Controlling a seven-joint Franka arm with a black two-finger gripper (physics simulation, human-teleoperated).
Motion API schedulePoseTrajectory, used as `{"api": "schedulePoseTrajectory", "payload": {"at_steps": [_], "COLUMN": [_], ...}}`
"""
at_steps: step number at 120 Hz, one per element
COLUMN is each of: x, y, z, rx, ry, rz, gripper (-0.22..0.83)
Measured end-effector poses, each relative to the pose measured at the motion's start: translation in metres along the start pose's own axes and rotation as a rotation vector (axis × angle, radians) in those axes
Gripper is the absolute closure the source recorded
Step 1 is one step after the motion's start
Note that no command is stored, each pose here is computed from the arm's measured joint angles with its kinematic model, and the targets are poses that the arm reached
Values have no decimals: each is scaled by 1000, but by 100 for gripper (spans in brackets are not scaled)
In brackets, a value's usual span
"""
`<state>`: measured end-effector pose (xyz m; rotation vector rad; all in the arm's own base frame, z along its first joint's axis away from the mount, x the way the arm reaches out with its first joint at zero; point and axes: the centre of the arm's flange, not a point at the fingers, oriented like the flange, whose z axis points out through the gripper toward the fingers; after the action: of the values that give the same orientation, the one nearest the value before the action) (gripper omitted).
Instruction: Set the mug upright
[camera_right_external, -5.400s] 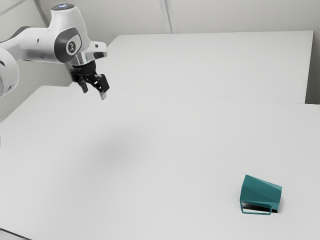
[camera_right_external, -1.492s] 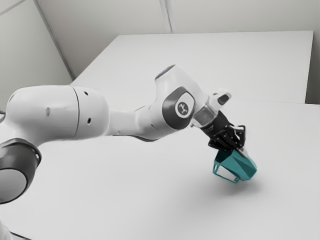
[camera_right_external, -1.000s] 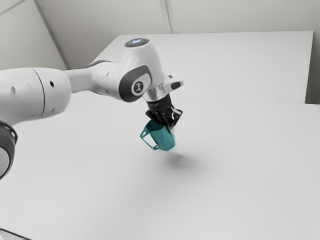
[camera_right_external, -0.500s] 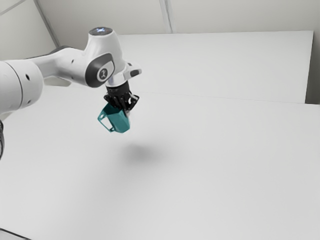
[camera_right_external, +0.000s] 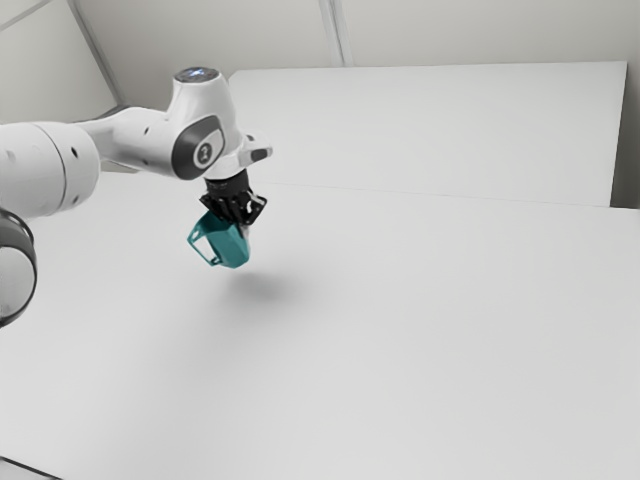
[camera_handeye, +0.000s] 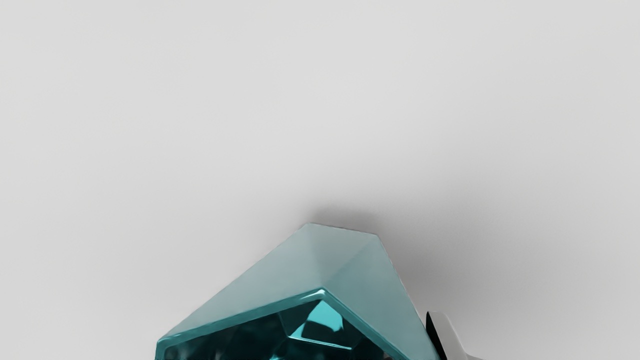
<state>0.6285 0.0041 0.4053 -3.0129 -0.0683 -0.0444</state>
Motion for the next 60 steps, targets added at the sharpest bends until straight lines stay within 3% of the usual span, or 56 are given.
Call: {"api": "schedulePoseTrajectory", "payload": {"at_steps": [23, 60], "x": [4, 9], "y": [10, 18], "z": [41, 59], "rx": [-5, -28], "ry": [-45, -40], "rz": [25, 35], "gripper": [78, 78]}}
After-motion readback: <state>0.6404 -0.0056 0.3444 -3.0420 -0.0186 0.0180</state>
